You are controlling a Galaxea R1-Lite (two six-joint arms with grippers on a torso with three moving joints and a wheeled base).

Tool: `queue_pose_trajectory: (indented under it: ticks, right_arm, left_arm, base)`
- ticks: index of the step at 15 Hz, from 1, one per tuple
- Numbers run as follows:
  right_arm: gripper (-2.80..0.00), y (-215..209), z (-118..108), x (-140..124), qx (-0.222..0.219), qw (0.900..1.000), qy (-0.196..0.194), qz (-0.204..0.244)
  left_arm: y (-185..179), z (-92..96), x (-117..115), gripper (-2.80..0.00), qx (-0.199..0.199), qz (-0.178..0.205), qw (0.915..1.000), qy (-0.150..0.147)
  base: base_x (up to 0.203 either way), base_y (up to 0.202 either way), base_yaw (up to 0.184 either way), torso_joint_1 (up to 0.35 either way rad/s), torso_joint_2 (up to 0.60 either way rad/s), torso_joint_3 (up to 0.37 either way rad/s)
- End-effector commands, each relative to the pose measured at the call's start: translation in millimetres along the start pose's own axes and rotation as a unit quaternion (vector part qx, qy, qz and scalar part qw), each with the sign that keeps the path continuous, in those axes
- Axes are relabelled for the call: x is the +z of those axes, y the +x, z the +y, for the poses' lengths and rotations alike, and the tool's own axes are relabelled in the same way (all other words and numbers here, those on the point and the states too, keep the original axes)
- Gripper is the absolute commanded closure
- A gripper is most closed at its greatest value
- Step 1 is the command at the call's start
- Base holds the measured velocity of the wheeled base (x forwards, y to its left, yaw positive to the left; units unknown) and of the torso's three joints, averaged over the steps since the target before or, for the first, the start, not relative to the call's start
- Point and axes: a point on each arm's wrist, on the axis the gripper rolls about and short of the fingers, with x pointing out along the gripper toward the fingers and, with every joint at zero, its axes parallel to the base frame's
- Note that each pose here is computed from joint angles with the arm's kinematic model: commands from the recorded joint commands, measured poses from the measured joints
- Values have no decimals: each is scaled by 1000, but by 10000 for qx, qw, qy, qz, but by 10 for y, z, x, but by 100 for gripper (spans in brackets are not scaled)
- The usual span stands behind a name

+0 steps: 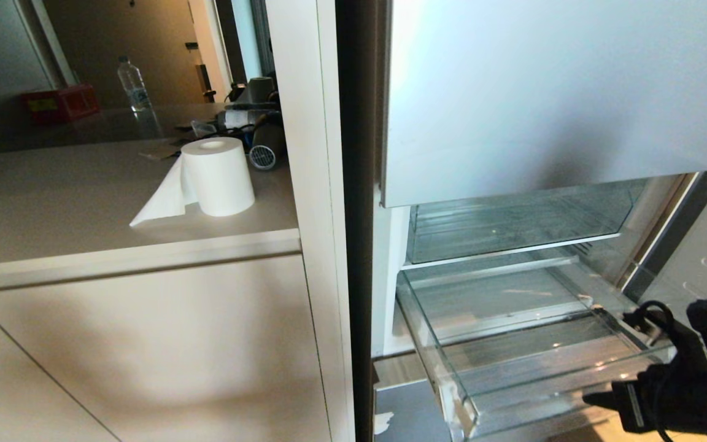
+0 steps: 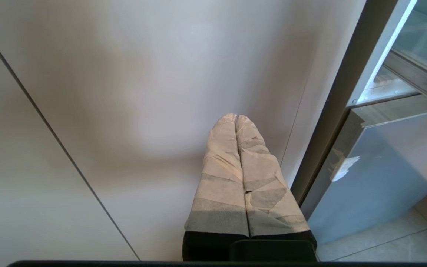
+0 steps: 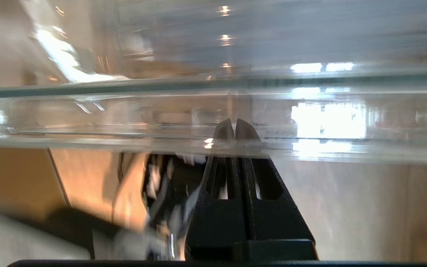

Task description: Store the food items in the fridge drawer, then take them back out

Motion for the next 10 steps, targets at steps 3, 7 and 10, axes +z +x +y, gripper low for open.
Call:
queue_pose_trajectory:
  ticks: [3,7,10]
  right_arm:
    - [0,759,-70,422,217,9992,319,96]
    - [0,778,87,604,607,9905,899,-843]
    - [0,324,190,446,724,9860,871,-1221]
  left_arm:
    - [1,0,0,0,3,7,10000,-1]
    - [1,0,0,0,3,7,10000,6]
    - [1,0,0,0,3,7,10000,-1]
  base:
    - [0,0,0,0,0,0]
    - [0,0,0,0,0,0]
    - [0,0,0,0,0,0]
